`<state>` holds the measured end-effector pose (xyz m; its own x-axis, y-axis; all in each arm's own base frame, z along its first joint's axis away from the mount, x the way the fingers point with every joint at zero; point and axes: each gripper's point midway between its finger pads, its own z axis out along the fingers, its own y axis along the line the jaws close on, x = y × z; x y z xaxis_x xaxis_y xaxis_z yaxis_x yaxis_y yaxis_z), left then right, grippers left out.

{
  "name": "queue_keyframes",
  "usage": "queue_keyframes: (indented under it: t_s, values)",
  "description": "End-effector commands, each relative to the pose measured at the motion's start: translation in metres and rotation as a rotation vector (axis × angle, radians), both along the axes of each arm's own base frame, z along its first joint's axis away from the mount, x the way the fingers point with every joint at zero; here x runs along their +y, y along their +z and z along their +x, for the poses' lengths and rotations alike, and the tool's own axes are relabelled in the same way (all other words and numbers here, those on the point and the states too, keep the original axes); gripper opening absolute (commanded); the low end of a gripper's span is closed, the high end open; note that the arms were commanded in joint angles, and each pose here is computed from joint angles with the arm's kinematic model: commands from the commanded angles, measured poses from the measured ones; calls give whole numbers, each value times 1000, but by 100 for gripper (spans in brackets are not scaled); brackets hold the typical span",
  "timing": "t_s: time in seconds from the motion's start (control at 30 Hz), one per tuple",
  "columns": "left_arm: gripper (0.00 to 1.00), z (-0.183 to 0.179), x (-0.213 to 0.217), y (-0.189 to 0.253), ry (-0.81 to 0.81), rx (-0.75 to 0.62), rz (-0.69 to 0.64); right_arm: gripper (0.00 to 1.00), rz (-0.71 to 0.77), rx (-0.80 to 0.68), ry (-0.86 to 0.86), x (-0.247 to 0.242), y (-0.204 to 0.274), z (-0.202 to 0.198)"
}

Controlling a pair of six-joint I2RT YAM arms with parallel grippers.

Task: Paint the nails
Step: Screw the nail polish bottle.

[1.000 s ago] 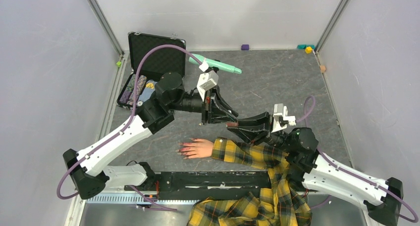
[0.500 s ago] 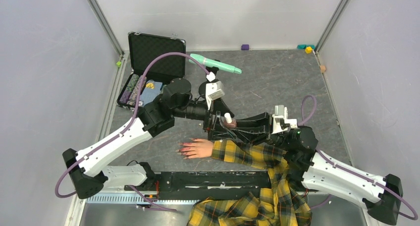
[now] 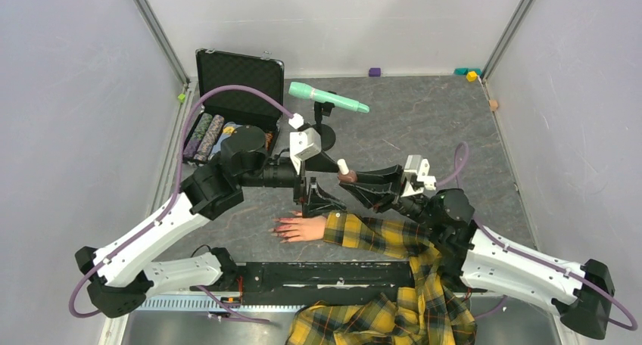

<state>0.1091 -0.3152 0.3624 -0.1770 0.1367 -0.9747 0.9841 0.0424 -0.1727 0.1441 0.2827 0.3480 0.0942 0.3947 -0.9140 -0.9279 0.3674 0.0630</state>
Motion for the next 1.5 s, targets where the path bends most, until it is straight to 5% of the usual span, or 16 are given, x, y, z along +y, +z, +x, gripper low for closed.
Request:
queue_keyframes:
  t_s: [0.0,0.3,0.57,0.77,1.0,1.3,1.47]
  values:
    - [100,25,12,13,151,-85,-25,0,13,-20,-116,-4,11,21]
    - [100,95,33,11,543,149,-151,0,-30,74,-263,-1,-15,56]
    - [95,113,23,-4,485,357,-195,0,-90,114,-321,7,-30,72]
    - [91,120,19,-16,489,389,-175,0,-143,132,-354,13,-40,81]
    - [67,123,13,-28,477,424,-145,0,-180,135,-366,19,-46,85]
    - [50,125,8,-37,467,452,-123,0,-195,132,-371,21,-48,85]
    - [29,123,5,-38,452,470,-115,0,-191,131,-365,21,-48,84]
